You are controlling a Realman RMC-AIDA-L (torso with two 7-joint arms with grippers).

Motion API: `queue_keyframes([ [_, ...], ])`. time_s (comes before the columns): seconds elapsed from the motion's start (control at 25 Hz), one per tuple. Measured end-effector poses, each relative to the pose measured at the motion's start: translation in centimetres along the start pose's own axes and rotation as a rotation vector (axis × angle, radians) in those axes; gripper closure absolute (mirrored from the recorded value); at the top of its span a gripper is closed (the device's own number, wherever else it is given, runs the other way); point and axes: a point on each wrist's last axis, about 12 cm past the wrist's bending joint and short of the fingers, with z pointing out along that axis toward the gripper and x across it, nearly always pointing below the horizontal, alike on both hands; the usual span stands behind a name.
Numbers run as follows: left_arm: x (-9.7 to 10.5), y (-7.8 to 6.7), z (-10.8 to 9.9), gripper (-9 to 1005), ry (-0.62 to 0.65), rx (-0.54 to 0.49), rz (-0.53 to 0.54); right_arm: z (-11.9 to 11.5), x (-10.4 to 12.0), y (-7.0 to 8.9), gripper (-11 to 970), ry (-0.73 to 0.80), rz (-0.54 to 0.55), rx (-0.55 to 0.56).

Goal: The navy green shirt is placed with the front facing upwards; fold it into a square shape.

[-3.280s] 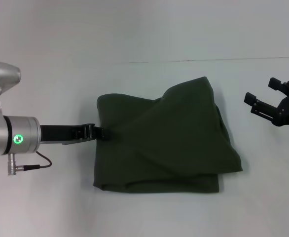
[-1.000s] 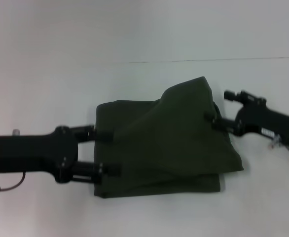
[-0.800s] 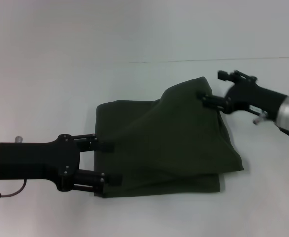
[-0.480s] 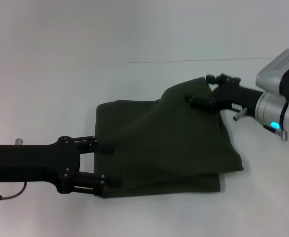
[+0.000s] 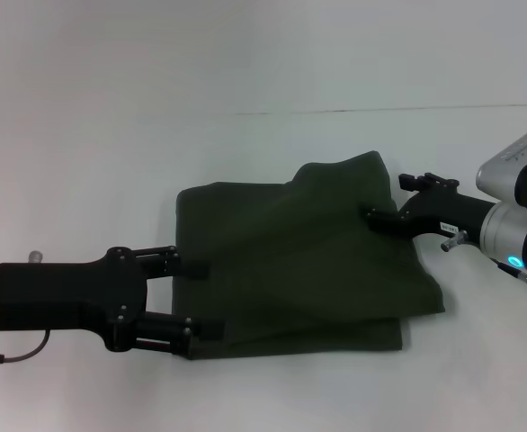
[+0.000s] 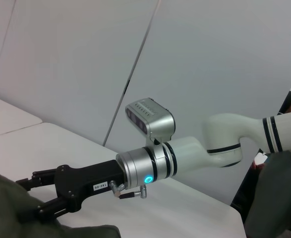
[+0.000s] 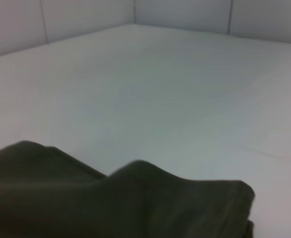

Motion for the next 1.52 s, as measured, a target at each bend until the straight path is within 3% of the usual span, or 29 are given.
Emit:
queue_keyframes([
  [0.48,-0.1,0.0,0.1,77,-0.001,0.0,0.002,-0.6,-0.1,-0.1,59,-0.03,0.009,-0.013],
  [0.84,0.1,0.1,-0.2,77,-0.017,-0.025,0.022,-7.5,0.1,-1.7,60,-0.252,-0.023,-0.052],
  [1.0,0.6,0.2,0.1,77,-0.028,-0.023,0.049,-9.6,0.3,0.5,53,-0.33,-0.127,-0.227],
  [1.2,1.1,0.0,0.1,77,-0.022,-0.01,0.092,-10.5,1.1,3.8,50,-0.307,-0.228,-0.51],
  [1.52,3.3,0.0,0.0,77,0.038,-0.033,0.096,-7.9,1.7,7.7,50,-0.214,-0.28,-0.732],
])
